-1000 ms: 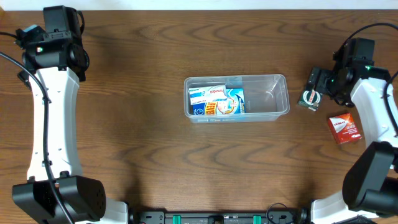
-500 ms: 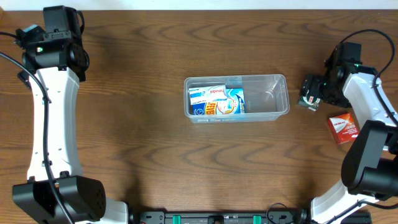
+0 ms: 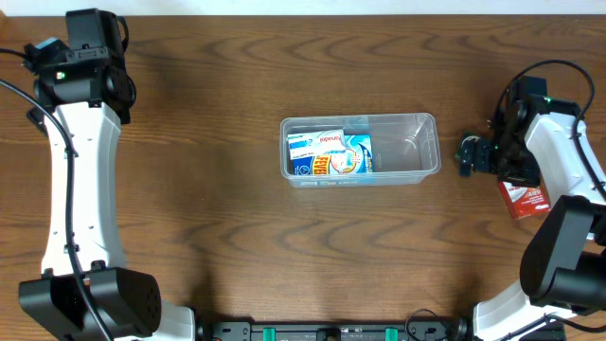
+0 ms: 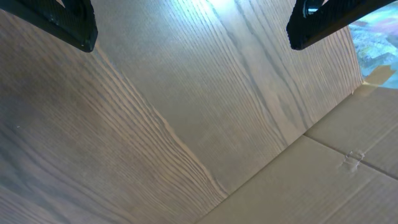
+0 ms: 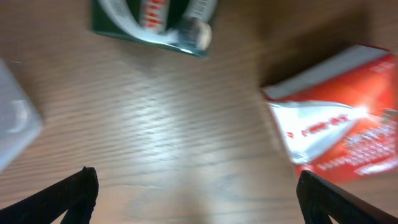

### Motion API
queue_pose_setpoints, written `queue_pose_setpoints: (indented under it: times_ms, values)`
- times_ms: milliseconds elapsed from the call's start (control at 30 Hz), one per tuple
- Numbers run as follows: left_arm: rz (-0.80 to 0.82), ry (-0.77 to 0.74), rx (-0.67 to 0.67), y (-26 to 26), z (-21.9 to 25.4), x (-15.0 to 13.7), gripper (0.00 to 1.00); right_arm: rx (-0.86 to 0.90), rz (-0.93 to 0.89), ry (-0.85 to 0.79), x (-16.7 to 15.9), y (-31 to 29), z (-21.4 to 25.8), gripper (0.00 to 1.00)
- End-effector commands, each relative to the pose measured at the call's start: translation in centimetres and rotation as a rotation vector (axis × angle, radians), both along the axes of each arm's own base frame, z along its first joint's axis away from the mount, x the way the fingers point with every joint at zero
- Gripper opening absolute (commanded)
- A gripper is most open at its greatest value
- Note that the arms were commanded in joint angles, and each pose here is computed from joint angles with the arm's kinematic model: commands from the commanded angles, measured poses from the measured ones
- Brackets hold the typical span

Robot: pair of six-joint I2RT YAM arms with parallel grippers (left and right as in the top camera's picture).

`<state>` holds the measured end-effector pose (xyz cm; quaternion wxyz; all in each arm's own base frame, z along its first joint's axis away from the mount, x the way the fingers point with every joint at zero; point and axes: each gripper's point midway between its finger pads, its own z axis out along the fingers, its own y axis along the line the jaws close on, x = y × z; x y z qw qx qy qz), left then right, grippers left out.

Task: Pack container
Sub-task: 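Move the right gripper over the green Zam-Buk tin, then lower the right gripper and close it on the Zam-Buk tin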

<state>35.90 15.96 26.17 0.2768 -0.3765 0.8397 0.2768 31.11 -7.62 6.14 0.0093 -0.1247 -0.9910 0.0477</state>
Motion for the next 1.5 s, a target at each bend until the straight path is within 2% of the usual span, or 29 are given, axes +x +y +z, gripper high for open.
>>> queue_pose_setpoints:
  times_ms: [0,467,567,733,1200,1333,1467]
  values:
    - [0.004,0.007,0.011,0.2,0.0,-0.1,0.98,-0.143,0.032,0.013,-0.4,-2.9,1.4,0.99]
    - [0.004,0.007,0.011,0.2,0.0,-0.1,0.98,-0.145,0.397,0.078,-0.6,-4.2,1.5,0.99]
    - [0.004,0.007,0.011,0.2,0.0,-0.1,0.98,-0.203,0.277,0.100,-1.5,-6.0,1.8,0.99]
    - [0.004,0.007,0.011,0.2,0.0,-0.1,0.98,-0.169,0.211,0.109,-2.4,-6.5,1.7,0.99]
    - [0.004,0.007,0.011,0.2,0.0,-0.1,0.98,-0.141,0.278,0.117,-2.8,-7.5,1.6,0.99]
    - [0.004,0.007,0.011,0.2,0.0,-0.1,0.98,-0.055,0.287,0.065,-2.6,-7.4,1.2,0.99]
    - [0.004,0.007,0.011,0.2,0.0,-0.1,0.98,-0.041,0.288,0.038,-2.4,-8.0,1.1,0.95]
